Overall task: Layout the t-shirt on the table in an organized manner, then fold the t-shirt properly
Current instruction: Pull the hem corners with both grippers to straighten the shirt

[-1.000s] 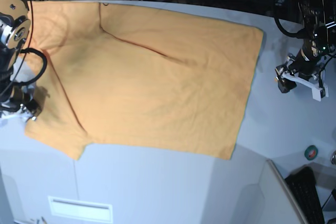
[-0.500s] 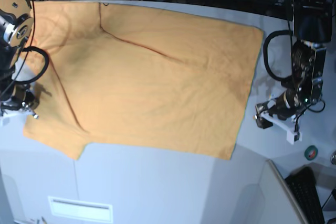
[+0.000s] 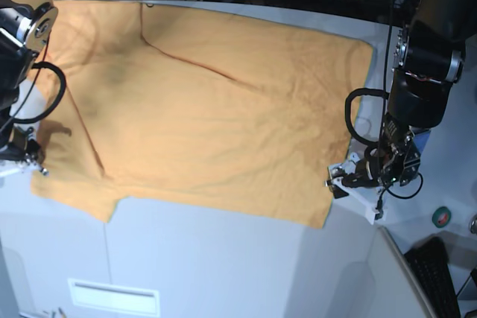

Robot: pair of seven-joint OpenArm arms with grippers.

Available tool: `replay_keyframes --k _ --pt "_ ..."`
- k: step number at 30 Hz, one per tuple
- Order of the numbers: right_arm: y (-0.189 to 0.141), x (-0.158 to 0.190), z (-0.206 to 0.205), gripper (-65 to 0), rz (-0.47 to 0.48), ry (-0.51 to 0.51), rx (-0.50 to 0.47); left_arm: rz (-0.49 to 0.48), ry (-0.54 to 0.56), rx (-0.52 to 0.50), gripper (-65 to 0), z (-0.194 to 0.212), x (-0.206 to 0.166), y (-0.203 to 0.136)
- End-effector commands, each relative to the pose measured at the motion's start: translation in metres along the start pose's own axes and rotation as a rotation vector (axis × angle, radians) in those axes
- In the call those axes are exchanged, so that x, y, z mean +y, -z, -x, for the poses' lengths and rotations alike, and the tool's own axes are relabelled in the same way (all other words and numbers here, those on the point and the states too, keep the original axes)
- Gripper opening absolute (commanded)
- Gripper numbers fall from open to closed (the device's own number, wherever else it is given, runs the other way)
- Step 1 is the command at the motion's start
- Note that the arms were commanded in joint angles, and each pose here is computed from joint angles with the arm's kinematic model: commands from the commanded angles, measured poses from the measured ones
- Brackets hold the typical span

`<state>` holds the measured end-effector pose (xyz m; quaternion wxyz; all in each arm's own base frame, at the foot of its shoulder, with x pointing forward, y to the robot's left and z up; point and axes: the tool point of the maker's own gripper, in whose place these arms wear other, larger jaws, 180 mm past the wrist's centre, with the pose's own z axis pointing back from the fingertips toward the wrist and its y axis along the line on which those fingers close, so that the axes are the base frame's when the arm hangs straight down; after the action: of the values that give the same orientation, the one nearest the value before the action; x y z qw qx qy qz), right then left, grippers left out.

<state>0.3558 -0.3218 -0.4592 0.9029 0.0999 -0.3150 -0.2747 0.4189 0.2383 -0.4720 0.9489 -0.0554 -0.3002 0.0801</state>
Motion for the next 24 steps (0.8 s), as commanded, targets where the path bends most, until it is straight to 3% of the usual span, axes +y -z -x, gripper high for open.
replay_keyframes --k 1,5,7,14,24 --pt "-0.009 0.001 -0.029 -65.0 -0.004 -0.020 -0.061 0.021 -0.006 -0.067 -21.6 -0.027 -0.005 -0.005" --pt "-0.010 0.001 -0.029 -65.0 -0.004 -0.024 -0.057 0.016 -0.008 -0.045 -21.9 -0.014 -0.002 -0.003" --pt "-0.010 0.001 -0.029 -65.0 -0.004 -0.024 -0.057 0.015 -0.008 -0.034 -25.5 -0.008 -0.001 -0.002" --pt "-0.009 0.001 -0.028 -65.0 -0.004 -0.023 -0.055 0.006 -0.017 0.006 -63.8 0.021 0.005 0.001" --pt "-0.009 -0.005 -0.020 -65.0 0.005 -0.023 -0.041 0.033 0.031 -0.011 -65.0 0.006 0.000 -0.013"
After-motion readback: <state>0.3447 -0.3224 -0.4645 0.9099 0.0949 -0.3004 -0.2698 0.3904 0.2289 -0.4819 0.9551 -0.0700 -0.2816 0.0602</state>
